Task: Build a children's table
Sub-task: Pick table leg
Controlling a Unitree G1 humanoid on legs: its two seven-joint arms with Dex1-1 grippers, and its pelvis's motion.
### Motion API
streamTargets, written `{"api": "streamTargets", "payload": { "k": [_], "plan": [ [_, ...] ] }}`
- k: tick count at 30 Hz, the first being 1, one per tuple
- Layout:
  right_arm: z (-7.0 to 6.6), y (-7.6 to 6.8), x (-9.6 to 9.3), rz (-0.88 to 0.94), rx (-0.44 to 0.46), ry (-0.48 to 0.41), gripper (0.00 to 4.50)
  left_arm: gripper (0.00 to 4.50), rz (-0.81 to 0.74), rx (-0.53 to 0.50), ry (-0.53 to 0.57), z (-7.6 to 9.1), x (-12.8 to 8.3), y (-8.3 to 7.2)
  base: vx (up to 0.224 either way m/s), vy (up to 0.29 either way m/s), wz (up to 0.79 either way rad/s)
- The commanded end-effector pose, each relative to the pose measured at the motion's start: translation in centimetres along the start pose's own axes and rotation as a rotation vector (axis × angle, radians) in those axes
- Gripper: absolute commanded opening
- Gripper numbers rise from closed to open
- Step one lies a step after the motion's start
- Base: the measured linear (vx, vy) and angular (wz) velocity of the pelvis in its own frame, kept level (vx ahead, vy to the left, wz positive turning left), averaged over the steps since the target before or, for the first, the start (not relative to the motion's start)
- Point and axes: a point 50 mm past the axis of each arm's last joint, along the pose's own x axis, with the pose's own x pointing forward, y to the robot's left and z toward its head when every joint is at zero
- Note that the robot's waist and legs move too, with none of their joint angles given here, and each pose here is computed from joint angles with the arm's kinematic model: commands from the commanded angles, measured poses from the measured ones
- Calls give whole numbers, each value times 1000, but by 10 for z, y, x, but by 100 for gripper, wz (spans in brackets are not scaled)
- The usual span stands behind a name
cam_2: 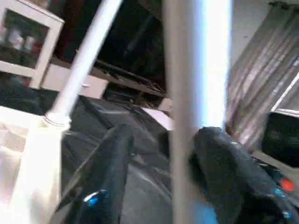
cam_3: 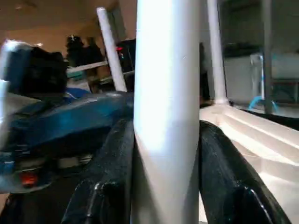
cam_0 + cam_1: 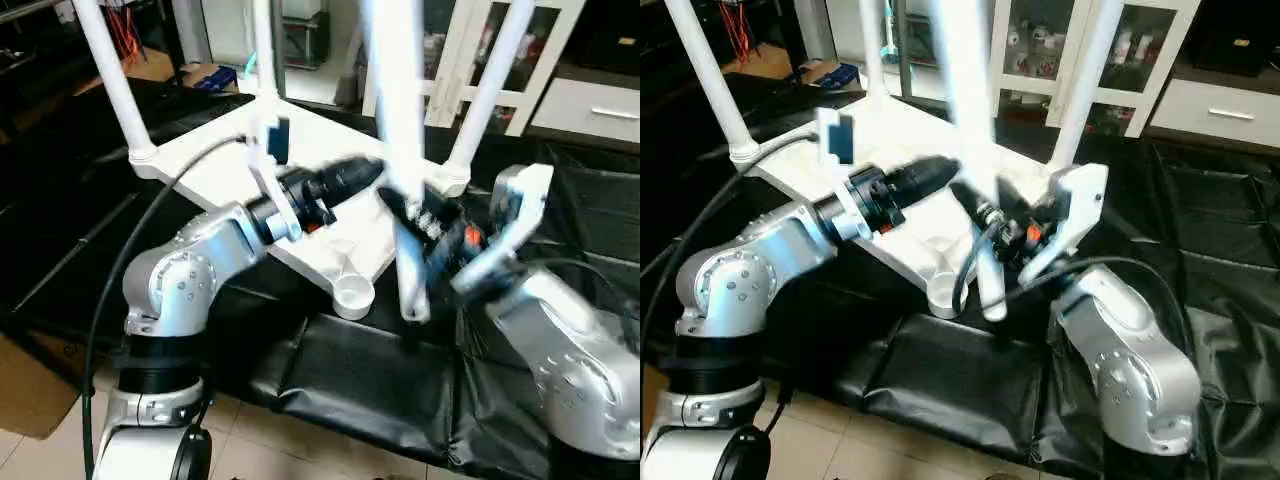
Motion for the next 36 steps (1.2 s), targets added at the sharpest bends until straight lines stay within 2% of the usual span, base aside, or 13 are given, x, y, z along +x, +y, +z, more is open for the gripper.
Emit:
{"api": "streamTargets", "payload": {
  "k": [1, 4, 6, 7, 9, 11, 13, 17, 24, 27, 36],
  "plan": [
    [2, 1, 1, 14, -36, 9, 144, 287, -90, -48, -48, 4, 5, -12, 0, 0, 0],
    [1, -1, 0, -15, -34, -4, 144, 304, -142, -102, -59, 6, 4, -16, 0, 0, 0],
    [4, -4, 1, -40, -26, -25, 144, 326, -152, -102, -28, 2, 2, -16, 0, 0, 0],
    [8, -7, 2, -76, -7, -60, 144, 336, -171, -83, 34, -7, -2, -19, 0, 0, 0],
    [11, -10, 2, -99, 12, -87, 144, 340, -192, -73, 88, -15, -4, -21, 0, 0, 0],
    [16, -12, 4, -127, 57, -136, 144, 348, -222, -69, 183, -32, -7, -26, 0, 0, 0],
    [19, -12, 5, -125, 82, -156, 144, 379, -176, -72, 222, -41, -7, -21, 0, 0, 0],
    [21, -11, 5, -119, 101, -172, 144, 402, -117, -87, 250, -49, -6, -14, 0, 0, 0],
    [20, -1, 8, -65, 157, -171, 144, 449, -127, -117, 258, -59, 4, -17, 0, 0, 0],
    [19, 2, 9, -51, 170, -164, 144, 450, -111, -89, 299, -67, 7, -14, 0, 0, 0],
    [19, 5, 9, -47, 186, -165, 144, 450, -84, -104, 305, -70, 10, -11, 0, 0, 0]
  ]
}}
